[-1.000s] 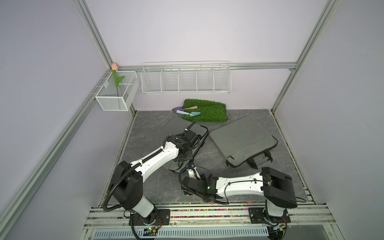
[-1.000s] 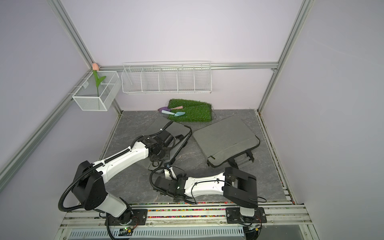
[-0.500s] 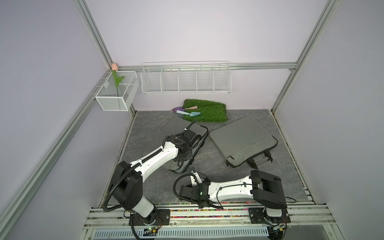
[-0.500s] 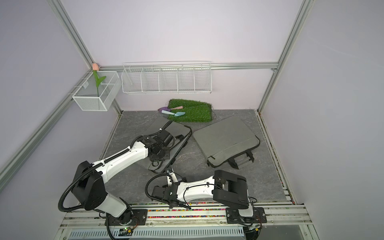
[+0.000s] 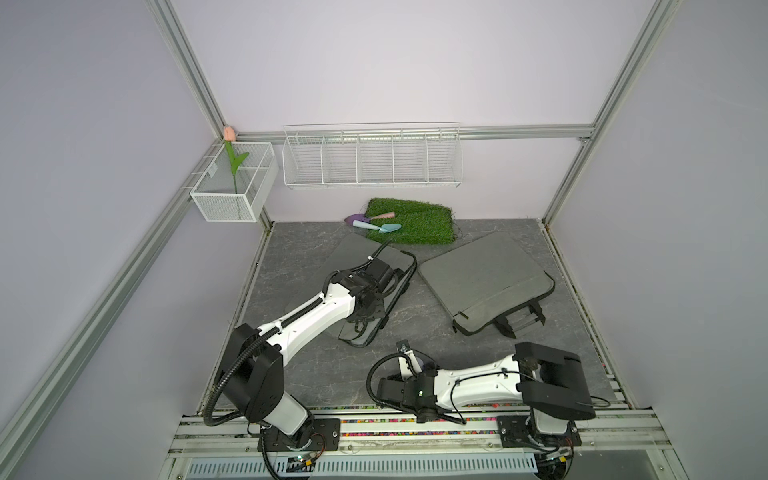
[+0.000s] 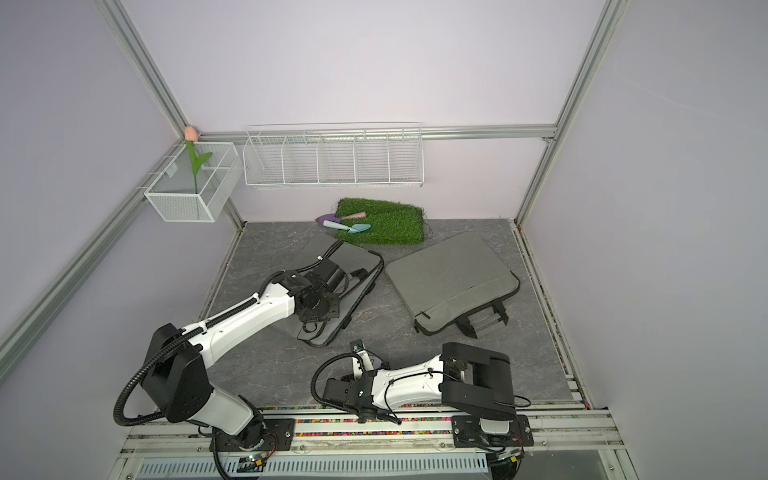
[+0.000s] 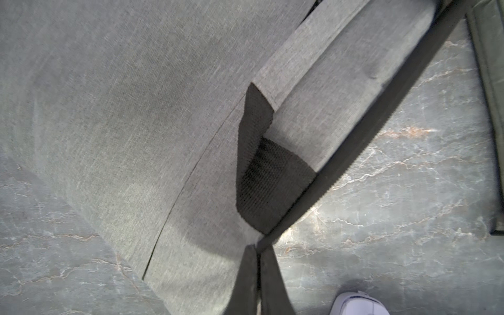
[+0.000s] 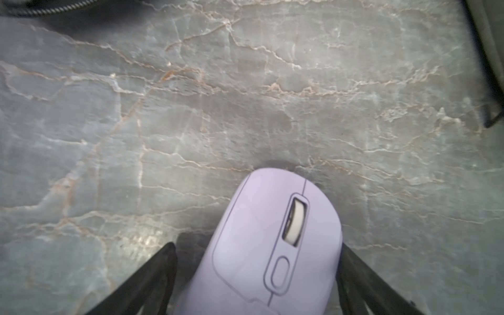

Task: Put the mouse into the laptop bag
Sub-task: Pick up the mouse from the center of the board, then place the mouse in the zippered laptop bag, then close the zippered laptop bag at the center of the board, then adjust the zippered laptop bag at the center of the board, then zip the zipper on the zippered laptop bag.

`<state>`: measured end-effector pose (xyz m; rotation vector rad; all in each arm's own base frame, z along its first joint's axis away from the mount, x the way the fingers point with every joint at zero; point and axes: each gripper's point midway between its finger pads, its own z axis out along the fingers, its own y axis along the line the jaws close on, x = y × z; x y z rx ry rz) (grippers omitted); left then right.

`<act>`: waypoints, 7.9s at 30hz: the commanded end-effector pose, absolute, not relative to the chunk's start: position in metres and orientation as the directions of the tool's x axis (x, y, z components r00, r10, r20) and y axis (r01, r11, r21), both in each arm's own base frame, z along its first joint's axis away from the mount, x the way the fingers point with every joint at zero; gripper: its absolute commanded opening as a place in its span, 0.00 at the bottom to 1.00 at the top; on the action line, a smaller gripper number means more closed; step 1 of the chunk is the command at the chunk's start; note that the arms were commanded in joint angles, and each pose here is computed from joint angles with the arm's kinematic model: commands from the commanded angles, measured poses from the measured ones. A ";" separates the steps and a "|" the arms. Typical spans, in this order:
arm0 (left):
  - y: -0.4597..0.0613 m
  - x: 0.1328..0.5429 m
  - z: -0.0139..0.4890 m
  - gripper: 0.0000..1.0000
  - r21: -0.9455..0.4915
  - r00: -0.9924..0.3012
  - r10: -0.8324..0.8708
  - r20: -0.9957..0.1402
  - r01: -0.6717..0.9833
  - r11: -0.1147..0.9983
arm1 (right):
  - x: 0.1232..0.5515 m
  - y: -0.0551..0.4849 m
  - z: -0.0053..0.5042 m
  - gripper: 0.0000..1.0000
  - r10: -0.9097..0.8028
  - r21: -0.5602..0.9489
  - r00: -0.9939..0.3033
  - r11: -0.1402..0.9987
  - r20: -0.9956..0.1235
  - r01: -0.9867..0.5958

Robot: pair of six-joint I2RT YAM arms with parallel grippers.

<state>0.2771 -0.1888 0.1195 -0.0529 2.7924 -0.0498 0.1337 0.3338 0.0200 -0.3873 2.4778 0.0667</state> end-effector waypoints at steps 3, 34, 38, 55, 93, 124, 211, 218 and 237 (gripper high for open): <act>-0.190 0.281 0.136 0.00 -0.081 -0.923 -0.056 -0.381 -0.027 0.996 | 0.125 0.333 0.005 0.97 -0.234 0.007 -0.809 0.959 -0.539 -0.282; -0.283 0.257 0.184 0.00 -0.480 -0.903 -0.062 -0.424 0.167 0.861 | 0.226 0.327 0.089 0.54 0.144 0.453 -0.824 0.879 -0.548 -0.148; -0.289 0.256 0.185 0.00 -0.507 -0.908 -0.061 -0.415 0.175 0.844 | 0.238 0.335 0.093 0.54 0.136 0.439 -0.817 0.885 -0.561 -0.154; -0.290 0.254 0.183 0.00 -0.524 -0.909 -0.073 -0.410 0.169 0.835 | 0.269 0.379 0.065 0.56 0.205 0.552 -0.852 0.826 -0.482 -0.114; -0.088 0.227 0.154 0.00 -0.187 -0.746 -0.375 -0.550 -0.328 0.926 | 0.272 0.263 0.111 0.90 0.284 0.484 -0.721 0.871 -0.632 -0.081; -0.129 0.298 0.135 0.68 -0.431 -0.833 -0.452 -0.319 -0.298 0.852 | 0.412 0.341 0.031 0.39 0.040 0.422 -0.887 0.889 -0.460 -0.179; -0.135 0.333 0.061 0.68 -0.044 -0.935 -0.244 -0.258 -0.240 0.970 | 0.301 0.345 0.012 0.17 -0.677 0.120 -0.298 0.297 -0.674 -0.947; -0.156 0.325 0.045 0.84 -0.154 -0.948 -0.268 -0.170 -0.243 0.958 | 0.289 0.341 0.019 0.09 -0.642 0.152 -0.322 0.307 -0.696 -0.940; -0.176 0.325 -0.018 0.82 -0.073 -0.966 -0.248 -0.071 -0.243 0.967 | 0.220 0.370 0.026 0.07 -0.676 0.082 -0.265 0.290 -0.687 -0.954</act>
